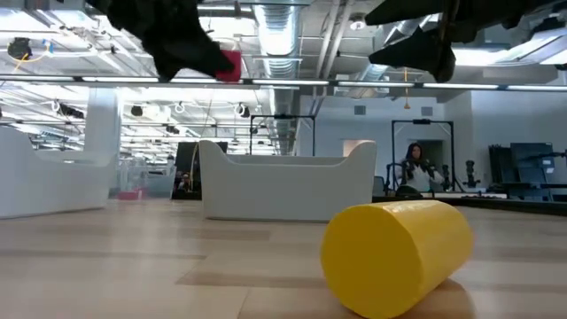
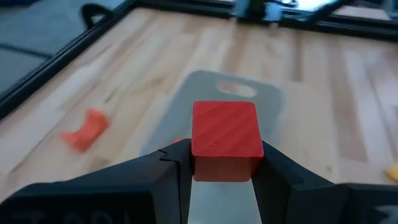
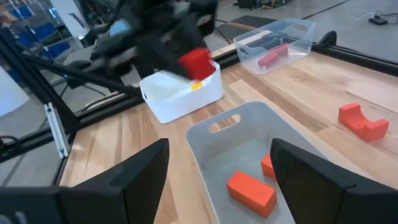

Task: Sort & place blocks by color
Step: Put the red wooden block into the transparent bin

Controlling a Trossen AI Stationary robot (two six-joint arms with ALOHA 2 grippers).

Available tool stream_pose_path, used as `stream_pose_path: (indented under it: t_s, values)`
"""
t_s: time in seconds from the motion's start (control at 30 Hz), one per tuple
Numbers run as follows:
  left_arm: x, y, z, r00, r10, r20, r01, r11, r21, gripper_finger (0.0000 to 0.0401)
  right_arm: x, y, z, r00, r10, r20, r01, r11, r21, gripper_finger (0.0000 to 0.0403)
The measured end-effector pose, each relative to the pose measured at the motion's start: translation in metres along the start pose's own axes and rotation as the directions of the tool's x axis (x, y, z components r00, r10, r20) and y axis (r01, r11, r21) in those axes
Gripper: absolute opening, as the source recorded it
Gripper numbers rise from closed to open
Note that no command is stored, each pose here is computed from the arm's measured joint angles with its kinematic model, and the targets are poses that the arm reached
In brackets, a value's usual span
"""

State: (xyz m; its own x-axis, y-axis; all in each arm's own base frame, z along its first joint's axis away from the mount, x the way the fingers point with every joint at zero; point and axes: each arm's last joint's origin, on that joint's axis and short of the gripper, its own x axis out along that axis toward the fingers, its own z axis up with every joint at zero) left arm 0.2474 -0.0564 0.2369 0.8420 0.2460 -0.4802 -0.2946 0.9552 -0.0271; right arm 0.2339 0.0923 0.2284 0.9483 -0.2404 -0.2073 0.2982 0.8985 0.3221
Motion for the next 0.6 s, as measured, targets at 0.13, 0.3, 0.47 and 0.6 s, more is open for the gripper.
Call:
stream_pose_path:
  t_s: [0.13, 0.3, 0.47, 0.6]
  values:
    - [-0.002, 0.033, 0.000, 0.998, 0.058, -0.035, -0.060, 0.996, -0.065, 0.0094, 0.000, 0.000, 0.000, 1.000, 0.000, -0.004, 0.000, 1.000, -0.003, 0.0301]
    - [-0.011, 0.071, 0.002, 0.985, 0.150, -0.082, -0.159, 0.981, -0.112, 0.0094, -0.001, 0.002, -0.002, 0.998, 0.046, -0.031, -0.046, 0.999, -0.004, 0.0301]
    - [-0.014, 0.114, 0.001, 0.955, 0.247, -0.164, -0.276, 0.944, -0.183, 0.0094, 0.000, 0.001, -0.001, 0.999, 0.044, -0.031, -0.044, 0.999, -0.012, 0.0301]
    - [-0.016, 0.149, -0.006, 0.921, 0.281, -0.269, -0.344, 0.911, -0.226, 0.0094, 0.001, 0.000, 0.000, 0.999, 0.036, -0.025, -0.036, 0.999, -0.019, 0.0301]
